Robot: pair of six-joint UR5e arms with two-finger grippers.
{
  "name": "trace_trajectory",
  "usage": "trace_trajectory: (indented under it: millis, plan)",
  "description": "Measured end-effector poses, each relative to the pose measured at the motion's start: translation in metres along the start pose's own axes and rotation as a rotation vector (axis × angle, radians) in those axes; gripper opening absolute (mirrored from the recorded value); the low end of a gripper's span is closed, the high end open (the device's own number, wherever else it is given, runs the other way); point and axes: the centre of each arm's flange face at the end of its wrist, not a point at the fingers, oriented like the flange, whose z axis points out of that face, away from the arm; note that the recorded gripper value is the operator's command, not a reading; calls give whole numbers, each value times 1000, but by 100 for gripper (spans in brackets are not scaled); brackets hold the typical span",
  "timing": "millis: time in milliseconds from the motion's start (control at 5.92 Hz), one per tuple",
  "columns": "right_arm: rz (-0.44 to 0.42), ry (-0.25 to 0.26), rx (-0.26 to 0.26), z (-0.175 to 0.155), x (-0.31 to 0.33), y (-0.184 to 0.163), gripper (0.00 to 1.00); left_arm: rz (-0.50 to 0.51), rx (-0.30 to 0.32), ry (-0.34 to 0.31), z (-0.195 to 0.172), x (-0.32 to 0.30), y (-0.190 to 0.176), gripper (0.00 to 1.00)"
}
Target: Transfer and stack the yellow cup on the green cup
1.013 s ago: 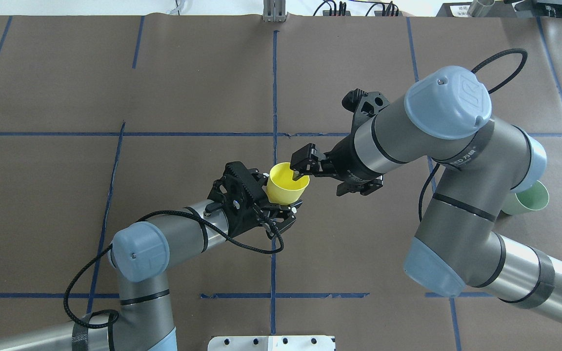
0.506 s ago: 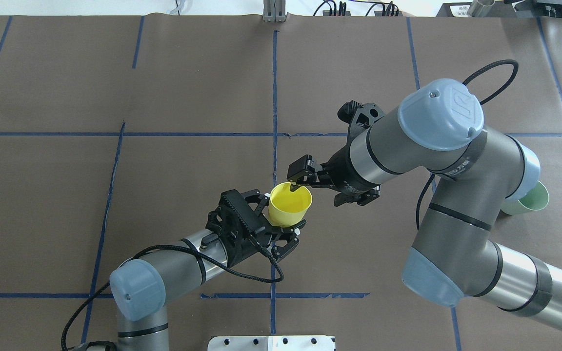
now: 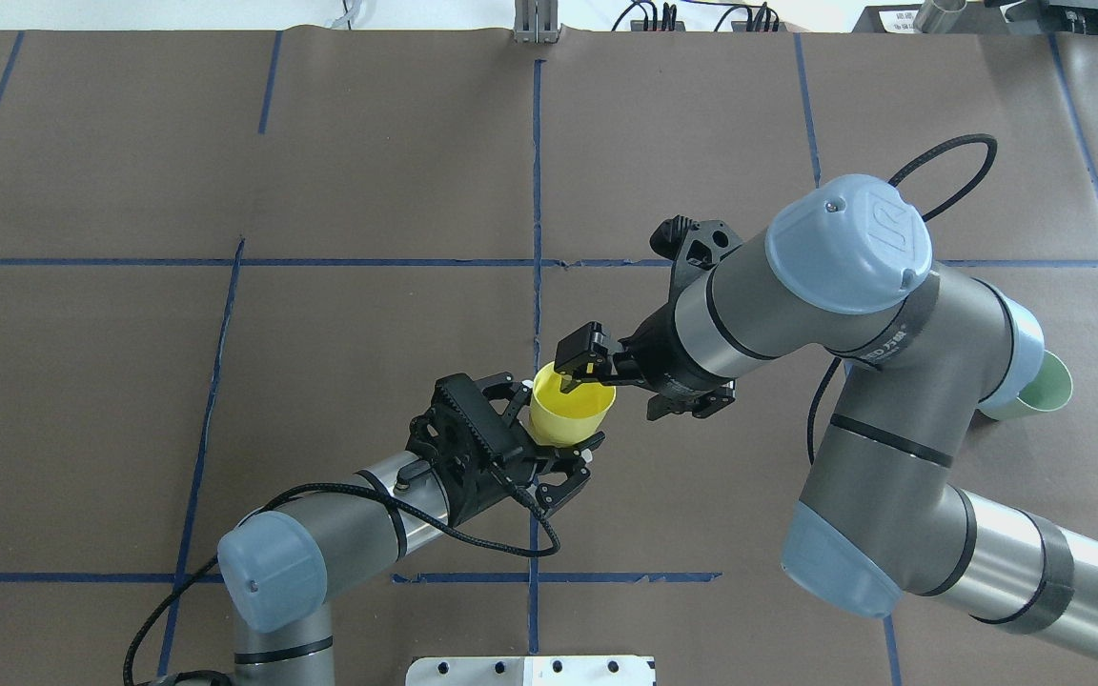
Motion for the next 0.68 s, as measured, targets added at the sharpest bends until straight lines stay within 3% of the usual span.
trace_trajectory:
  millis: [169, 338, 506, 675]
  plan:
    - [1, -3, 0, -1, 0, 1, 0, -1, 1, 0, 0, 0, 0, 64]
    - [2, -6, -1, -2, -1, 2, 0, -1, 1, 1, 0, 0, 0, 88]
    - [20, -7, -1, -1, -1, 2, 0, -2, 1, 1, 0, 1, 0, 99]
    - [44, -7, -2, 0, -2, 2, 0, -3, 2, 3, 0, 1, -1, 100]
